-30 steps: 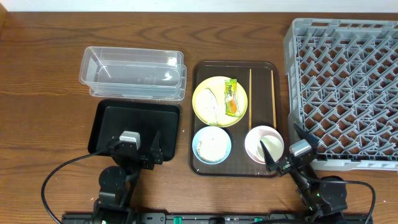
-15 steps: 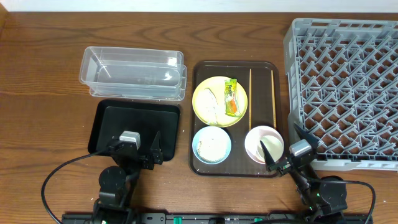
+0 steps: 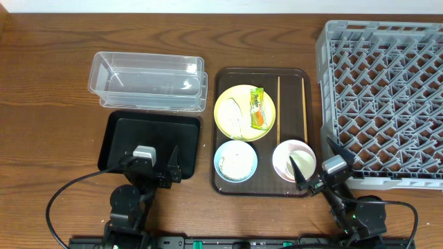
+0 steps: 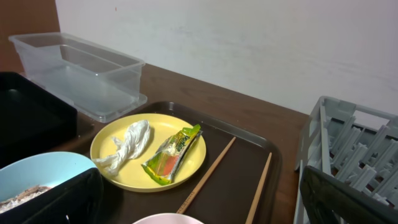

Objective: Sort waste into correct bins and load items into the dishwasher rack
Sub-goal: 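Raise both arms from rest toward the brown tray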

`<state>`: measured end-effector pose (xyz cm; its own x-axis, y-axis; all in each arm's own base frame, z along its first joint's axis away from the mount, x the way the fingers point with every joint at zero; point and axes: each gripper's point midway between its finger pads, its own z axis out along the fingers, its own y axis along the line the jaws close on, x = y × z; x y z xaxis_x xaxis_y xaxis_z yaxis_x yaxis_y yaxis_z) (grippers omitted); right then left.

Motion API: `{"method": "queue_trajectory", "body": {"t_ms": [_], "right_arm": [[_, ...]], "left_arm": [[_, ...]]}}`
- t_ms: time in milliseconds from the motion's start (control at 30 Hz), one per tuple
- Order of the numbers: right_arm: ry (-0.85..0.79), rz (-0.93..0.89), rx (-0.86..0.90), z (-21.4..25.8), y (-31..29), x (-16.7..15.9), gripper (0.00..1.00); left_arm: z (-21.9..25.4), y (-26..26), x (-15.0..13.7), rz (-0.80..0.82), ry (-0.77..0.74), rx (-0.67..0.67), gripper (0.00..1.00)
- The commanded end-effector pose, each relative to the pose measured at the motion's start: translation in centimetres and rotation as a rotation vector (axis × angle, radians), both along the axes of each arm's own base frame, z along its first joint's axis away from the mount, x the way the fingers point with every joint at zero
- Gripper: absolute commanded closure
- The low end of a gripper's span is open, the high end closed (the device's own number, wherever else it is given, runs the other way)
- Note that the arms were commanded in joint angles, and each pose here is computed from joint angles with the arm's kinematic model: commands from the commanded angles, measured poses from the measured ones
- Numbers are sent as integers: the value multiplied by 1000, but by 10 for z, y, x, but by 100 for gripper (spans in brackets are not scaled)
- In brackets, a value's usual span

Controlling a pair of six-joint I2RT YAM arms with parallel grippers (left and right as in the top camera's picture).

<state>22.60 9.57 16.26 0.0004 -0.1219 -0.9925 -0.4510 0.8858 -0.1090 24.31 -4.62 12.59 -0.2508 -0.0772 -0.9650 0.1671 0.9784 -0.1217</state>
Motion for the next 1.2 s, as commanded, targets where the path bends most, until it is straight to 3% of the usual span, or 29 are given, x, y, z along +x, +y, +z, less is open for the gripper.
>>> {"method": "queue_trajectory", "body": {"t_ms": [0,800,933,1067,1167], "right_arm": [[-5,6,-6,-1,1,0,1],[-5,6,-6,-1,1,0,1],[-38,-2,2,8,0,0,1],[3,21,-1,-2,4,-2,1],[41,26,96,1,5,-2,1]], "left_arm": [[-17,2,-2,6,42,17,2],[-11,7,1,34,17,20,2],[-10,-7,-2,-47,17,0,2],[-8,-38,-12,-229,18,-47,2],[9,-55,-18,-339,-42,-76,2]]}}
